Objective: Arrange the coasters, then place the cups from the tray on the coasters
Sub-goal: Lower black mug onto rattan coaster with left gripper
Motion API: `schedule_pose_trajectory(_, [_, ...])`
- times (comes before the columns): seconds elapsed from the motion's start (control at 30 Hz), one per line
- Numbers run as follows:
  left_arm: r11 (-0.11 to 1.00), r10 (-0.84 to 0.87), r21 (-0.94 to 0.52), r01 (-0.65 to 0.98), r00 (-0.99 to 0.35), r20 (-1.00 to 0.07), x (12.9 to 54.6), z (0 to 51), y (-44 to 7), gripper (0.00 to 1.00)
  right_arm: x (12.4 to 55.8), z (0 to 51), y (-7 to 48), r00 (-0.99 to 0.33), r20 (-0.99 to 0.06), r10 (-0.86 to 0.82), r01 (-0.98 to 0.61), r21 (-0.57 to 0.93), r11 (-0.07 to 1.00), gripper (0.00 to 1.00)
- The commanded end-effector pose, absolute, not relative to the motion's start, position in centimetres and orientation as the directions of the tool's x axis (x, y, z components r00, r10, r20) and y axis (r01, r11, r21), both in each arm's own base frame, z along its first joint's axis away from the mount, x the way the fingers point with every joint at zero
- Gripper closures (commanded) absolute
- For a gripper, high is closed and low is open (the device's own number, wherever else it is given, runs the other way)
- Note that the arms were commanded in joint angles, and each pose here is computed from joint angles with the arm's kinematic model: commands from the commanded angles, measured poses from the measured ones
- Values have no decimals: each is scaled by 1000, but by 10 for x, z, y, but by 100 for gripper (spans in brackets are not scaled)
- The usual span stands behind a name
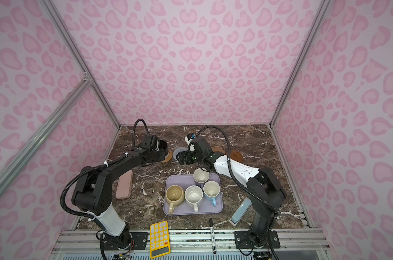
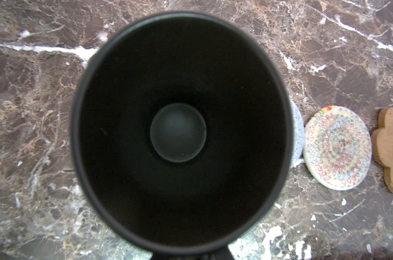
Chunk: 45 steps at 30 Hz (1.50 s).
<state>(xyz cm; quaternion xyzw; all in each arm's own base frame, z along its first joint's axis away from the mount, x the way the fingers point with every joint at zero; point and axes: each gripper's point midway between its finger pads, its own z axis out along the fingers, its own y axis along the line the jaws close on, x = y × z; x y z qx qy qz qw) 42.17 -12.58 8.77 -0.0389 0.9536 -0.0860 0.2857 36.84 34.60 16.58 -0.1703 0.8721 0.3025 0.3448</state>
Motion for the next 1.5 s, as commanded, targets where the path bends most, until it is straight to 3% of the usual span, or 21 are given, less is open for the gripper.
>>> schedule_pose_trajectory(0.0, [979,-138,-203,-23,-807,-574,433,91,-127,97,365,157,346,-715,-691,-107,-507,406,760,3])
schedule_pose_trajectory(0.1, [976,-144,-214,-25,-813,-564,432,86,-127,94,365,157,344,-714,-691,-110,-507,402,763,3])
schedule_pose_trajectory(0.3, [973,-144,-229,-14,-815,-561,430,87,-128,65,366,156,342,-716,-689,-111,-503,399,767,3])
schedule_pose_trajectory(0.37, [973,-141,-230,-10,-815,-561,429,90,-128,65,366,156,340,-716,-689,-110,-501,399,768,3])
schedule_pose_trajectory(0.57, [974,-150,-224,-24,-812,-565,425,98,-124,46,364,160,338,-711,-694,-111,-502,390,772,3])
schedule_pose_trajectory(0.67, [974,-160,-222,-36,-805,-571,421,105,-122,33,363,162,334,-713,-691,-115,-497,383,779,3])
schedule_pose_trajectory(0.8, [973,-190,-223,-66,-781,-595,414,122,-114,7,353,165,322,-717,-682,-143,-488,345,801,3])
schedule_pose_trajectory(0.87, [969,-207,-232,-78,-769,-604,410,134,-111,0,346,167,315,-713,-680,-172,-494,313,811,3])
schedule_pose_trajectory(1.17, [918,-297,-394,-36,-719,-629,380,183,-122,3,307,163,258,-766,-577,-281,-428,132,894,3])
schedule_pose_trajectory(1.27, [929,-295,-368,-45,-690,-660,362,196,-121,3,289,160,240,-794,-525,-305,-411,95,907,3])
schedule_pose_trajectory(1.47, [867,-296,-487,103,-681,-670,316,224,-150,3,267,147,223,-832,-449,-325,-397,73,915,6])
